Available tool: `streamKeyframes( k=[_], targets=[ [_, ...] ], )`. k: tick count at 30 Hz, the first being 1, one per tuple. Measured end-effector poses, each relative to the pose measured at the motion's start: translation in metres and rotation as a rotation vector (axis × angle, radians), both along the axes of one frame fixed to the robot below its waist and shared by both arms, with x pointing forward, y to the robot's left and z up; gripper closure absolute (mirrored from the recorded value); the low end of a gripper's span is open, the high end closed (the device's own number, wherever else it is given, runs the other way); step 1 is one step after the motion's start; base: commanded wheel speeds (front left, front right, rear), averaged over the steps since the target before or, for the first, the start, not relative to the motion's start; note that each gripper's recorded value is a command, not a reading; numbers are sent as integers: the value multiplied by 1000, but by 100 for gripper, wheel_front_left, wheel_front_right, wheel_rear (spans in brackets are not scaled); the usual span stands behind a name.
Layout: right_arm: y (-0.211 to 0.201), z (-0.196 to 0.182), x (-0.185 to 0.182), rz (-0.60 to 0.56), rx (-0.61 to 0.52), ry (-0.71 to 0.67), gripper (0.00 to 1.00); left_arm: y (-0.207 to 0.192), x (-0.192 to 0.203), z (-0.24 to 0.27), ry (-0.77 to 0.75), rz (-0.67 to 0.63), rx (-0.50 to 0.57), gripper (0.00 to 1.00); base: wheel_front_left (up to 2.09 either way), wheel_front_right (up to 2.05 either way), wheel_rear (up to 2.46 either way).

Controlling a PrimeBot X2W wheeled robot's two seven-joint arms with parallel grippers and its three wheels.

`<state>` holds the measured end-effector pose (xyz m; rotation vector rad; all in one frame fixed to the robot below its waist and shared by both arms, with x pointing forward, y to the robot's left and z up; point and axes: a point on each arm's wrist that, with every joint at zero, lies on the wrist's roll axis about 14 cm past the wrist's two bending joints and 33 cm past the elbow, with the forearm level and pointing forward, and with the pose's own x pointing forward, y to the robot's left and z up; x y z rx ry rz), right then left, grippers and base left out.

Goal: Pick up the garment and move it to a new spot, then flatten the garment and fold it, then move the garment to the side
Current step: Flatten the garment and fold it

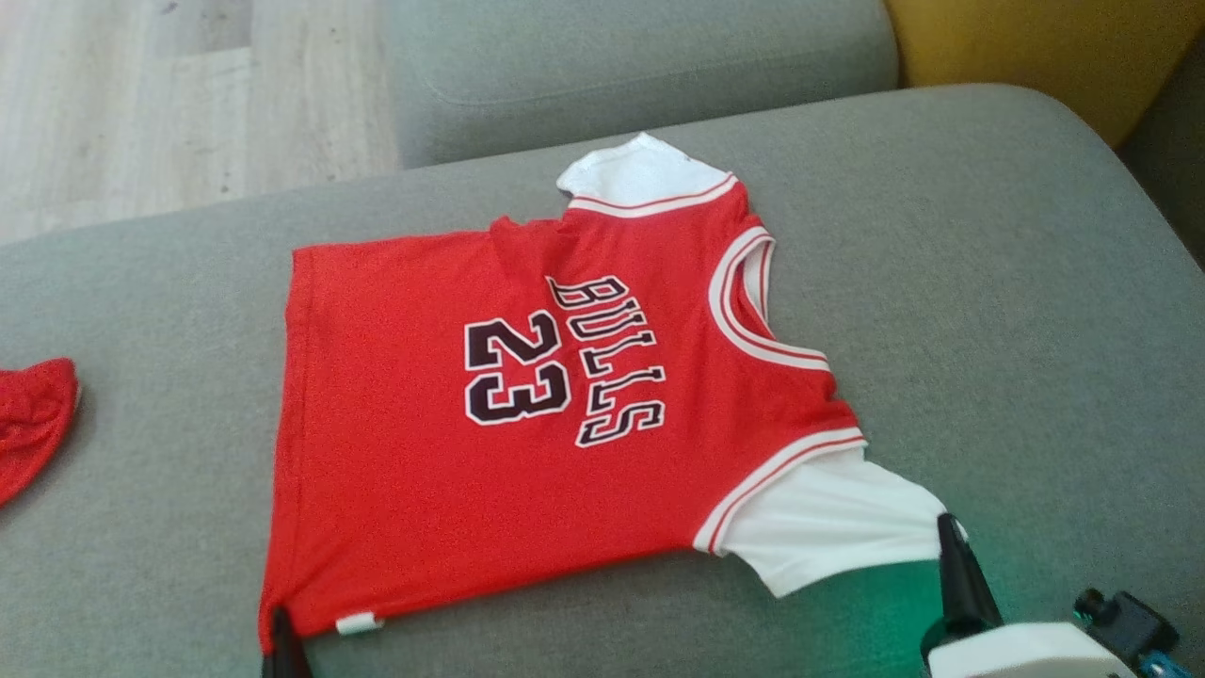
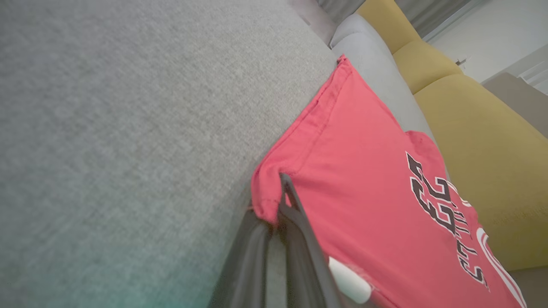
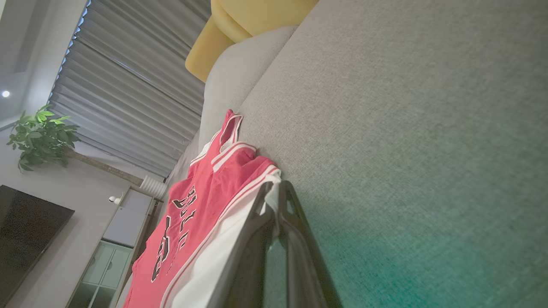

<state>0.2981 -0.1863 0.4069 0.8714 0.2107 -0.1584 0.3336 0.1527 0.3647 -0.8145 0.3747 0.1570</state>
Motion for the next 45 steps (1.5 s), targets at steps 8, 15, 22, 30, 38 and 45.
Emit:
streamKeyframes(
  k=[8, 15, 22, 30, 38, 45],
  targets=[
    [3, 6, -5, 0, 41, -22, 100, -8, -12, 4, -15, -23, -14, 100, 0, 0, 0],
    [17, 35, 30, 16, 88, -116, 100, -26, 15, 26, -94, -84, -13, 100, 0, 0, 0],
    [19, 70, 94, 32, 78, -215, 100, -41, 68, 55, -195, -150, 44, 100, 0, 0, 0],
    [13, 56, 139, 34, 18, -164, 100, -28, 98, 40, -149, -120, 78, 100, 0, 0, 0],
    [14, 35, 158, 56, -40, -96, 100, -23, 117, 36, -139, -98, 77, 100, 0, 0, 0],
    [21, 42, 172, 112, -168, -120, 0, -16, 126, 37, -136, -95, 136, 0, 0, 0, 0]
  ],
)
